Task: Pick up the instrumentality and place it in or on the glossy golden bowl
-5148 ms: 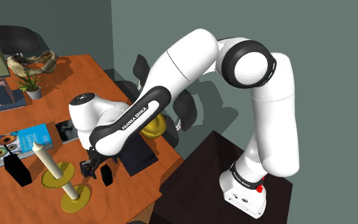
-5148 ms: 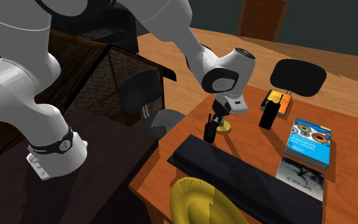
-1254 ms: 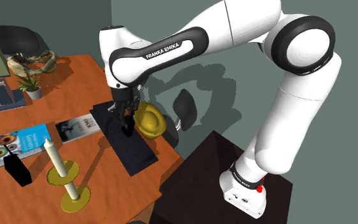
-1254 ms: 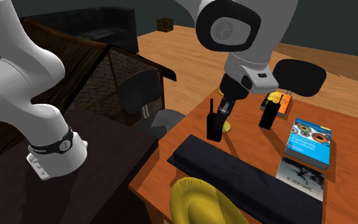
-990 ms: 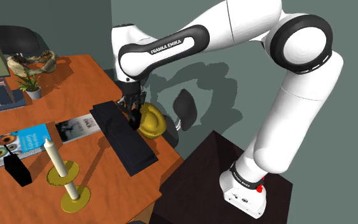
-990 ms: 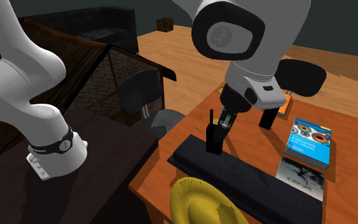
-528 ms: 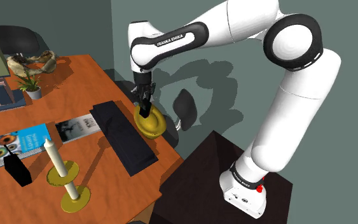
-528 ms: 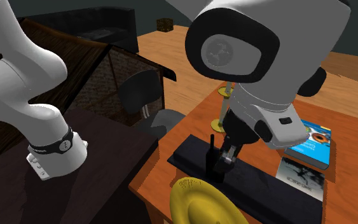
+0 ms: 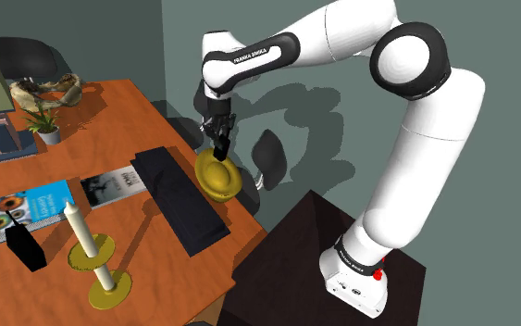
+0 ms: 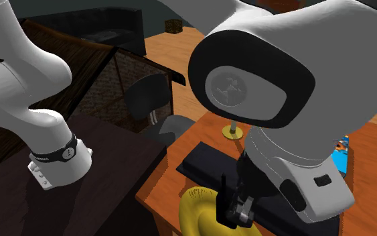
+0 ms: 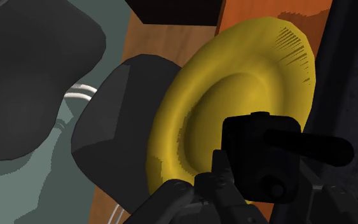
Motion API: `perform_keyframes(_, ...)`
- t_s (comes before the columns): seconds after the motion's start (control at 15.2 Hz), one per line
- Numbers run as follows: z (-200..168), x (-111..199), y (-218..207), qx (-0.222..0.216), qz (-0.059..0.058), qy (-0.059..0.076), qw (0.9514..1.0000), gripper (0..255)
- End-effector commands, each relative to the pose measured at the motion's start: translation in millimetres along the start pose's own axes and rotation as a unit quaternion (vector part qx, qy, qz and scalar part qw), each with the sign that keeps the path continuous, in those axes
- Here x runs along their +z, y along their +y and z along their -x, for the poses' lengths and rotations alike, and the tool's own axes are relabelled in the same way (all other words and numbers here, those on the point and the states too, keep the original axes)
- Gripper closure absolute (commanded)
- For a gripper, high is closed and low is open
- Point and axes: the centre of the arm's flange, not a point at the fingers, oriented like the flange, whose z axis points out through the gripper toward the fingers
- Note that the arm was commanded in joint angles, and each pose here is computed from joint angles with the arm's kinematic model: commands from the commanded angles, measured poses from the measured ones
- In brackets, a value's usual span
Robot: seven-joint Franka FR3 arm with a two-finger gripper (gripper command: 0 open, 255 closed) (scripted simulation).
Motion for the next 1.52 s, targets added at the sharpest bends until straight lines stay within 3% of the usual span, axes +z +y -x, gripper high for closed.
perform_keyframes(0.0, -1, 10, 2, 0.000, 0.000, 0.000, 1.0000, 255)
perform_keyframes(0.66, -10, 62, 1, 0.000, 0.000, 0.000, 1.0000, 255)
perform_keyframes(1.12, -10, 62, 1, 0.000, 0.000, 0.000, 1.0000, 255)
perform_keyframes(1.19, -10, 62, 1, 0.000, 0.000, 0.000, 1.0000, 0)
perform_keyframes(1.45, -10, 62, 1, 0.000, 0.000, 0.000, 1.0000, 0)
